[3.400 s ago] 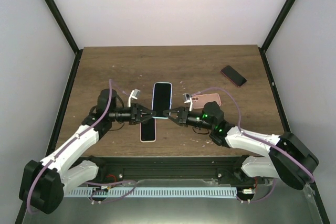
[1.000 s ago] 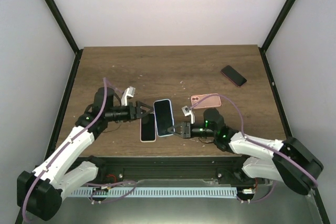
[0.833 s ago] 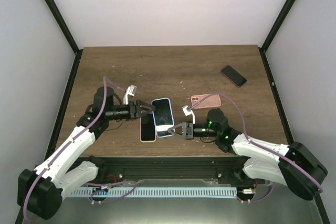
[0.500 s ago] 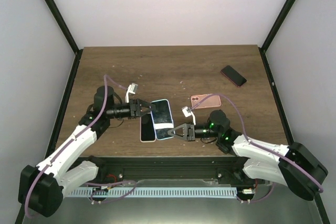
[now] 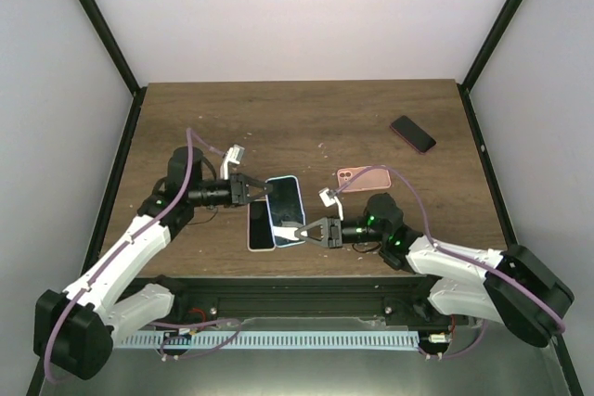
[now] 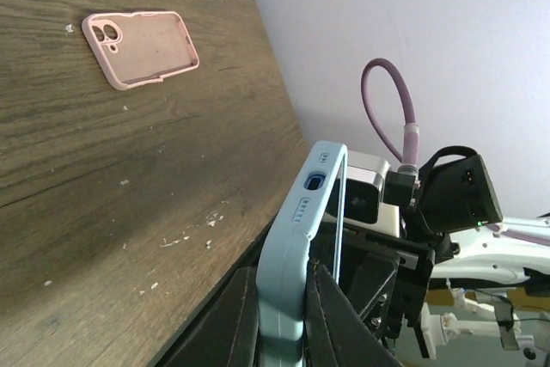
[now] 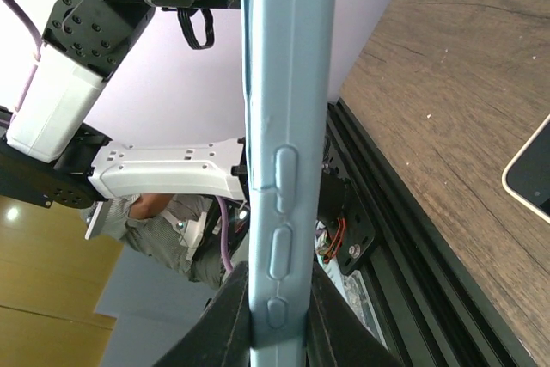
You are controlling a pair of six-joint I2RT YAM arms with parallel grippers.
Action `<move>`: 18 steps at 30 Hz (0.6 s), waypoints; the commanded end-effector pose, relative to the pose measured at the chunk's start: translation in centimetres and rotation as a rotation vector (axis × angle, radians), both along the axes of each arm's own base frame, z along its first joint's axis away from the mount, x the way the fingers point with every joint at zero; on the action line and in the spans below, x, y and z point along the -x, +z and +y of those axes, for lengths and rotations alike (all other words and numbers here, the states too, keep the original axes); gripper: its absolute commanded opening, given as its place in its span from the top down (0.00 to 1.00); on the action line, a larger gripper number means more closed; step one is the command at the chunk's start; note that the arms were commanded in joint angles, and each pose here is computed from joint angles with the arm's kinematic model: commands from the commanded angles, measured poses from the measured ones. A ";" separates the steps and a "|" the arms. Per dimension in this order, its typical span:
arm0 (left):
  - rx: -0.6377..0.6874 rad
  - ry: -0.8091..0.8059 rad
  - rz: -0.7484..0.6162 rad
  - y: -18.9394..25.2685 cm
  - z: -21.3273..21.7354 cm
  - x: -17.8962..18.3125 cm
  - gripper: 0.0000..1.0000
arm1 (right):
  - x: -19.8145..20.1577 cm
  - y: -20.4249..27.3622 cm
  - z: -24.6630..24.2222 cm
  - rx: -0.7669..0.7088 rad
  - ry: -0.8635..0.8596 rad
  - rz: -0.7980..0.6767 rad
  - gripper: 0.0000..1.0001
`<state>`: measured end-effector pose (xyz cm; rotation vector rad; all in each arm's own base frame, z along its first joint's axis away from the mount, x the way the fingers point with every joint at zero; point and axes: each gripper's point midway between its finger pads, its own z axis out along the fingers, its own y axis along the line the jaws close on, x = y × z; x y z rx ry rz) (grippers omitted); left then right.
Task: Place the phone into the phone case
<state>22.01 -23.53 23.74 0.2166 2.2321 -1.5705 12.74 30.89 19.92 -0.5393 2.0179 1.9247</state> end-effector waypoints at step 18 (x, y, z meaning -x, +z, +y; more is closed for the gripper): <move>-0.247 0.169 -0.120 0.5 4.0 0.1 0.00 | -3.7 -5.5 -1.3 0.229 -0.272 0.091 0.96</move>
